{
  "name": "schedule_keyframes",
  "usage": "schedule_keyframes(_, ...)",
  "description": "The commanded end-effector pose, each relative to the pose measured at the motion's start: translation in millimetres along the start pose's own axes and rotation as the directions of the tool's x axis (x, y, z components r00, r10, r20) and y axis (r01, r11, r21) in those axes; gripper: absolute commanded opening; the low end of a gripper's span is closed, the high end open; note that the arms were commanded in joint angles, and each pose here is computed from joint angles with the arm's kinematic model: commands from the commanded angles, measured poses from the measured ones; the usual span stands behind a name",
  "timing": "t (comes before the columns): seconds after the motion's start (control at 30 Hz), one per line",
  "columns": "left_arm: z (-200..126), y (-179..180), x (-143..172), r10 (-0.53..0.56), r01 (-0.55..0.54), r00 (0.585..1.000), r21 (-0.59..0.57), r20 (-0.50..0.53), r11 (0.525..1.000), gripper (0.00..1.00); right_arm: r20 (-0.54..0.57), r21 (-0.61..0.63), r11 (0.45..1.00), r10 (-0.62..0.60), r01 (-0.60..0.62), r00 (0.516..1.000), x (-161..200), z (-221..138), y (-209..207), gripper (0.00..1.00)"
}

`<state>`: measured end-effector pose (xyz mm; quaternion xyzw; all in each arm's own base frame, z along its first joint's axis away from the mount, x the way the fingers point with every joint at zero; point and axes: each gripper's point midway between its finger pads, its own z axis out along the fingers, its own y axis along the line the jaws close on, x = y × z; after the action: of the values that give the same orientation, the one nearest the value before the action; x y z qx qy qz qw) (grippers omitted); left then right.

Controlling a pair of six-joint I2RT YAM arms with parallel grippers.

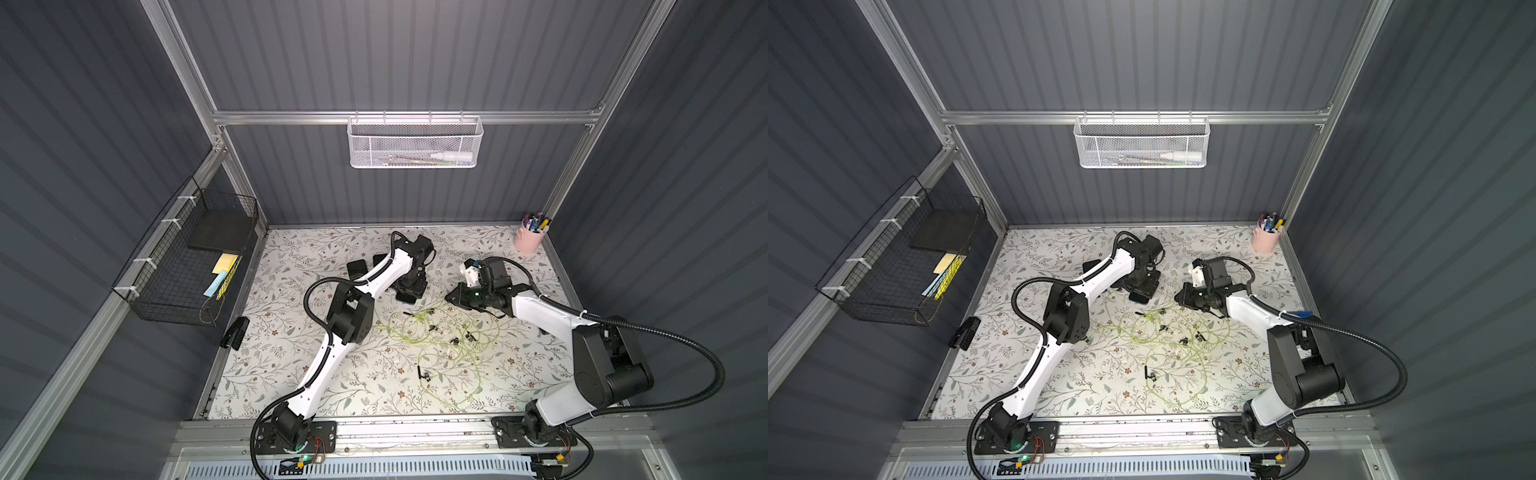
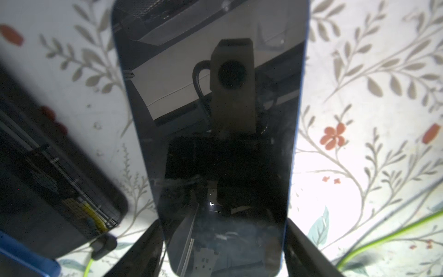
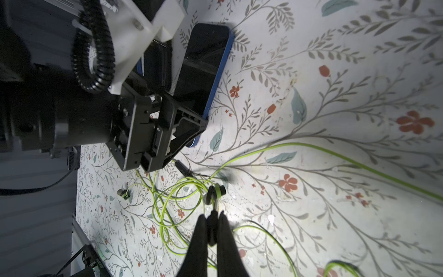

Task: Plug wired earphones into phones
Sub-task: Pick up the wired earphone from the center of the board.

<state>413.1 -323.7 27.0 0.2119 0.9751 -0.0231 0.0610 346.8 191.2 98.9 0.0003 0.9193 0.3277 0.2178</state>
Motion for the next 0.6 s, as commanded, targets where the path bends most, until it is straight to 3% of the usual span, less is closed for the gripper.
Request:
schedule_keyframes(0.0, -10.2, -3.5, 0.9, -0.166, 0.165, 0.986, 0.077, 0.016, 0.983, 0.4, -0.037, -0.087, 0.994, -0.064, 0.06, 0.997, 15.4, -1.5, 12.6, 0.04)
schedule_keyframes(0.17, -48.6, -5.4, -10.3, -0.318, 0.297, 0.942, 0.176, 0.106, 0.939, 0.32, -0.055, -0.194, 0.975, -0.122, 0.11, 0.991, 27.4, -6.3, 33.3, 0.04)
schedule_keyframes(0.27, -74.7, -0.2, -14.6, -0.459, 0.407, 0.879, 0.3, 0.126, 0.863, 0.26, -0.039, -0.256, 0.953, -0.176, 0.16, 0.984, 33.3, -11.9, 50.2, 0.05)
schedule_keyframes(0.33, -95.3, 4.5, -17.2, -0.559, 0.475, 0.818, 0.388, 0.137, 0.79, 0.25, -0.015, -0.289, 0.94, -0.194, 0.182, 0.981, 35.4, -13.5, 57.8, 0.05)
schedule_keyframes(0.43, -126.0, 10.7, -13.7, -0.708, 0.565, 0.692, 0.506, 0.139, 0.652, 0.2, 0.022, -0.317, 0.927, -0.205, 0.201, 0.979, 36.5, -12.2, 64.1, 0.04)
schedule_keyframes(0.57, -148.9, 20.5, 0.1, -0.876, 0.663, 0.479, 0.632, 0.052, 0.4, 0.12, 0.065, -0.335, 0.916, -0.209, 0.219, 0.976, 34.4, -9.0, 72.6, 0.03)
